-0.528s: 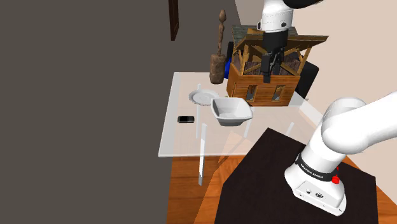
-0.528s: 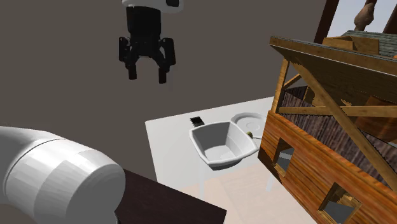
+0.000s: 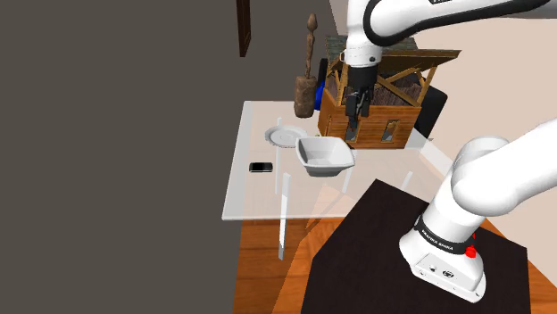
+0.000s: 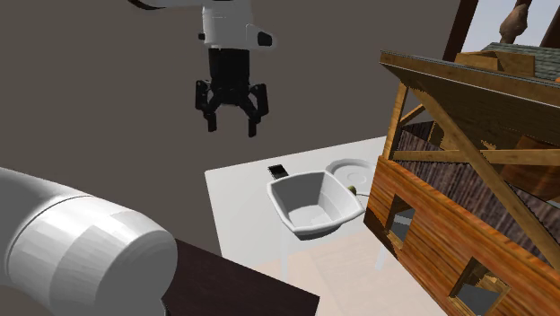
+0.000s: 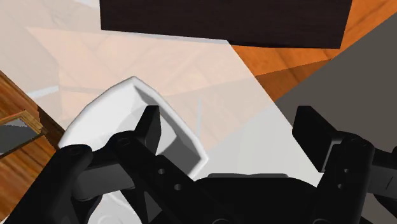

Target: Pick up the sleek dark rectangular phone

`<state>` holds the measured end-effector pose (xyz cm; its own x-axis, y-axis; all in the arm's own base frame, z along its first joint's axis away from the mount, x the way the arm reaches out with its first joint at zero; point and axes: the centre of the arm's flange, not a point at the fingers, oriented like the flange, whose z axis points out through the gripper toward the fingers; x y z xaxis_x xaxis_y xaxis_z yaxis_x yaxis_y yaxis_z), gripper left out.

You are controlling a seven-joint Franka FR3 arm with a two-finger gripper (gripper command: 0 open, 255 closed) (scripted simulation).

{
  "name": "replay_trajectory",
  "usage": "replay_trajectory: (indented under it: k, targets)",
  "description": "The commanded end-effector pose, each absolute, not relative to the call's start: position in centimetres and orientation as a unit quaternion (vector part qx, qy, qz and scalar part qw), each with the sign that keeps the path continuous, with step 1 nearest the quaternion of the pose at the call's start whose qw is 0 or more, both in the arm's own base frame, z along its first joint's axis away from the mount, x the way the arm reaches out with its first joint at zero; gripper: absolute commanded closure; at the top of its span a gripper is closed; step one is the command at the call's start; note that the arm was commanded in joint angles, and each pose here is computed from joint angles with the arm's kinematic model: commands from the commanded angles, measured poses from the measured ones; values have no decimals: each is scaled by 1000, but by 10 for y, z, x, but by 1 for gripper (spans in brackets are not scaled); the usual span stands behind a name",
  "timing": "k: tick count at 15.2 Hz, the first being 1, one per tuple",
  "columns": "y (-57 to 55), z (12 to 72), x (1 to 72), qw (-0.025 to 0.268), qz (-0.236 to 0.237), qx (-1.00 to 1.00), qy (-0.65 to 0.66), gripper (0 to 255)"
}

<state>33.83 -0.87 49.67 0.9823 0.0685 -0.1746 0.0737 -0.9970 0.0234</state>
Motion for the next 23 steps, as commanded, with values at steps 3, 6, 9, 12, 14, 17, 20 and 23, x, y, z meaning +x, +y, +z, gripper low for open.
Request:
replay_trajectory:
  k: [3, 6, 9, 12, 14, 17, 20, 23]
  targets:
    - [-15, 461, 371, 13, -76, 995, 62, 0]
    - [-18, 434, 397, 11, -68, 994, 82, 0]
    - [-20, 406, 423, 9, -60, 993, 101, 0]
    - [-20, 380, 450, 7, -53, 991, 120, 0]
    - [-20, 362, 468, 6, -48, 990, 133, 0]
    - [-18, 336, 495, 4, -40, 988, 152, 0]
    - [-15, 310, 523, 2, -32, 985, 171, 0]
    - [-11, 285, 550, 0, -25, 981, 191, 0]
